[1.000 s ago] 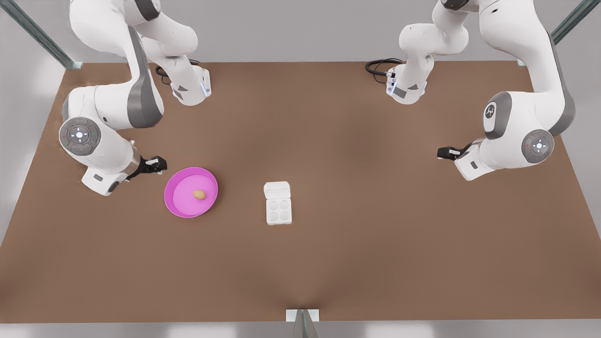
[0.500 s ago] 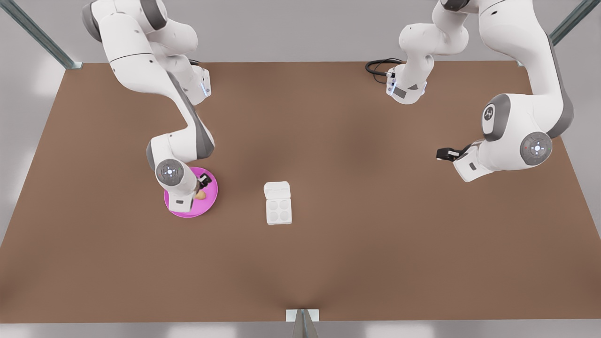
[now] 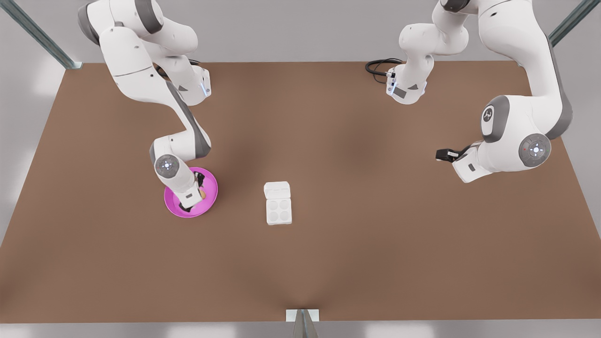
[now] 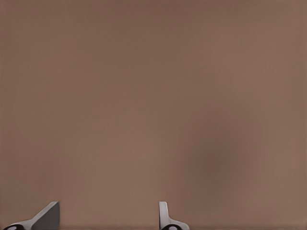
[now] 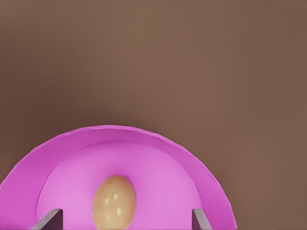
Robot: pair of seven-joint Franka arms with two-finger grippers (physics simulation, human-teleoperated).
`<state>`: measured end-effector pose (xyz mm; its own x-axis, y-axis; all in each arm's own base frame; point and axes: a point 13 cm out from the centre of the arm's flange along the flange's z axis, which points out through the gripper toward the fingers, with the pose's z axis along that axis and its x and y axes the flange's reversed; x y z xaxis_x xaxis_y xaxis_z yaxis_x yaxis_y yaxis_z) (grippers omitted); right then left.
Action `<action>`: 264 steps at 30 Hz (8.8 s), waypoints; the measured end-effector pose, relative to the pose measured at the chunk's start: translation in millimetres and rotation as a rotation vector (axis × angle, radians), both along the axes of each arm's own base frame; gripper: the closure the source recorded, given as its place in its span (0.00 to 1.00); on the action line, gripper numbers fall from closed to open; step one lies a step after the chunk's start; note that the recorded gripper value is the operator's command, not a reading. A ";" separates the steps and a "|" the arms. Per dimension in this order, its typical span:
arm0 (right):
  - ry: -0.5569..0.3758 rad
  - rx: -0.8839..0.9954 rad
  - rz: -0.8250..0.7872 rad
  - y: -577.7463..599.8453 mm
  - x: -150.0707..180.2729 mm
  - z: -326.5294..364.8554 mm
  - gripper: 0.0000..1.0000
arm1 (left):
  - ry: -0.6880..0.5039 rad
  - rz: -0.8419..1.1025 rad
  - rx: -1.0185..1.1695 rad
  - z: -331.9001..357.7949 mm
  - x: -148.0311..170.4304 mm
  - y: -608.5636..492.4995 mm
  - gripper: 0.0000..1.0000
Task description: Pack egg into the box and close the box lid
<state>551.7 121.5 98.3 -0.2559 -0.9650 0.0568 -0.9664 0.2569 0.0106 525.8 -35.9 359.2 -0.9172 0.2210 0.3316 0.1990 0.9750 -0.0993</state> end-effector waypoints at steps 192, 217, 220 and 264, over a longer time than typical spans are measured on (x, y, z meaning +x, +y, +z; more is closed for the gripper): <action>1.620 0.032 -1.982 283.1 74.0 -1.4 0.00 | 0.026 0.013 0.077 -30.4 27.5 -28.9 0.00; 0.296 -0.021 -1.742 43.6 152.8 128.7 0.00 | -0.021 -0.070 -0.087 -144.0 -79.8 -449.1 0.79; -0.016 0.024 -1.477 7.1 165.9 242.0 0.00 | -0.042 -0.006 -0.105 -157.6 -91.5 -482.3 0.79; 0.043 -0.063 -0.992 -73.5 61.2 331.6 0.00 | -0.309 0.721 -0.070 -0.7 146.2 -312.3 0.25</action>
<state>613.0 48.0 429.9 -0.9420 -0.3101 0.1284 -0.3128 0.9498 -0.0012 672.0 -348.2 358.5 -0.8907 -0.4523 0.0456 -0.4513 0.8677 -0.2084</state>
